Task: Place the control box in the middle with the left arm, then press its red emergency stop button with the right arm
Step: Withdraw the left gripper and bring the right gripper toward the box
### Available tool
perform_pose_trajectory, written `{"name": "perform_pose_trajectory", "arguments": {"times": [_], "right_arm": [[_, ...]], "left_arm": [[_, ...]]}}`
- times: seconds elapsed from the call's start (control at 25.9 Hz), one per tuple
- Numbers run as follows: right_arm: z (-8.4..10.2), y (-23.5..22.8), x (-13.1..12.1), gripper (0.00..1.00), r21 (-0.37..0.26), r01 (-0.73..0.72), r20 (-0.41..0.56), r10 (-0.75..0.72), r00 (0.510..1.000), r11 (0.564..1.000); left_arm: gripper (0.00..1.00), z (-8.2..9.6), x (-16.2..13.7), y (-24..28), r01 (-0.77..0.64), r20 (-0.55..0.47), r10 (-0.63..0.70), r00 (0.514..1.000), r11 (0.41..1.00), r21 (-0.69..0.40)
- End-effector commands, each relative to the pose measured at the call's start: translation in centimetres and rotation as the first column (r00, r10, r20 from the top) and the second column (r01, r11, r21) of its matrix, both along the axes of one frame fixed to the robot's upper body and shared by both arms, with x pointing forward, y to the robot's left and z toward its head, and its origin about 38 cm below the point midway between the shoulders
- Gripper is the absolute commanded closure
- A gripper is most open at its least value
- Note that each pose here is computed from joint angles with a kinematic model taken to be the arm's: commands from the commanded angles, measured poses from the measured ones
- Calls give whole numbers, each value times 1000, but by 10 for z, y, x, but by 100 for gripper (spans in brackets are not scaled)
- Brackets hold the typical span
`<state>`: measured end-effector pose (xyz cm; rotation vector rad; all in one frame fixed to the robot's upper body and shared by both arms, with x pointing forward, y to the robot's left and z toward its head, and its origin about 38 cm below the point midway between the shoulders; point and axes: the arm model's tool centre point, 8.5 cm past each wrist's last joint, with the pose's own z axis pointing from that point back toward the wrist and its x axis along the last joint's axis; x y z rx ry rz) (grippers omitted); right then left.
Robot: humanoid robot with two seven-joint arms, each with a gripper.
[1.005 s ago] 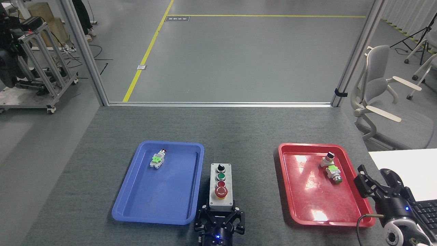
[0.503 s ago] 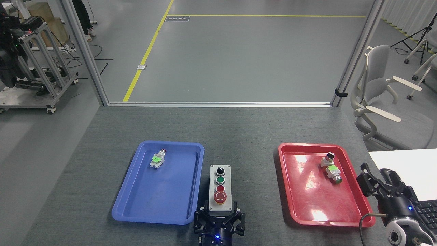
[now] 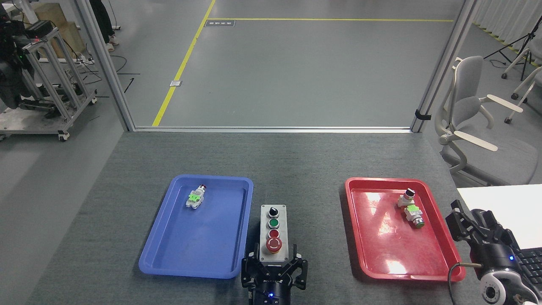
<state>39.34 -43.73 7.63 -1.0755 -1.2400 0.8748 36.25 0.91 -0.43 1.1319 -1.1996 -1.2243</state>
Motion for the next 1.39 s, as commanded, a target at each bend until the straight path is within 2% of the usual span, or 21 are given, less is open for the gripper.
{"name": "perform_pose_trajectory", "arguments": {"times": [0.0, 0.08, 0.19, 0.35, 0.43, 0.5, 0.62, 0.66, 0.81, 0.89, 0.97, 1.04, 1.16, 1.35], "right_arm": [[12, -3, 2, 54, 22, 17, 100, -19, 995, 1000], [17, -2, 3, 76, 8, 16, 149, -17, 989, 1000], [26, 21, 17, 100, -9, -67, 192, 67, 979, 998], [39, 62, 40, 100, -44, -221, 217, 225, 950, 974], [49, 90, 54, 100, -62, -297, 233, 303, 924, 953], [50, 125, 67, 100, -72, -385, 217, 391, 894, 920], [36, 193, 77, 100, -104, -562, 151, 571, 807, 821], [32, 216, 76, 100, -119, -624, 129, 635, 761, 772], [15, 269, 57, 100, -125, -773, 82, 783, 616, 622], [11, 286, 51, 100, -111, -813, 87, 820, 565, 572], [1, 301, 45, 100, -113, -837, 47, 845, 533, 535], [-14, 313, 43, 100, -96, -850, -23, 853, 522, 518], [-38, 337, 38, 100, -23, -859, -86, 855, 511, 512], [-44, 340, 39, 100, -7, -858, -102, 853, 511, 513]], "left_arm": [[0, 9, 0, -1, -13, 29, 13, 999, 1000, -17], [0, 11, -10, -5, -6, 30, 7, 1000, 999, -47], [0, 29, -11, 3, -17, 91, 24, 996, 997, -80], [0, 51, 2, 51, -71, 176, 85, 981, 994, -84], [0, 59, 11, 77, -82, 205, 99, 974, 993, -89], [0, 70, 27, 115, -75, 234, 98, 967, 992, -105], [0, 78, 51, 166, 15, 223, 15, 975, 991, -132], [0, 84, 59, 182, 34, 221, 0, 975, 988, -149], [0, 102, 68, 239, -48, 231, 93, 968, 980, -193], [0, 112, 70, 270, -31, 248, 74, 966, 984, -175], [0, 115, 71, 288, 17, 227, 22, 974, 986, -168], [0, 109, 69, 306, 66, 182, -39, 983, 987, -148], [0, 105, 68, 318, 126, 175, -100, 980, 982, -145], [0, 95, 55, 348, 59, 158, -35, 987, 988, -146]]}}
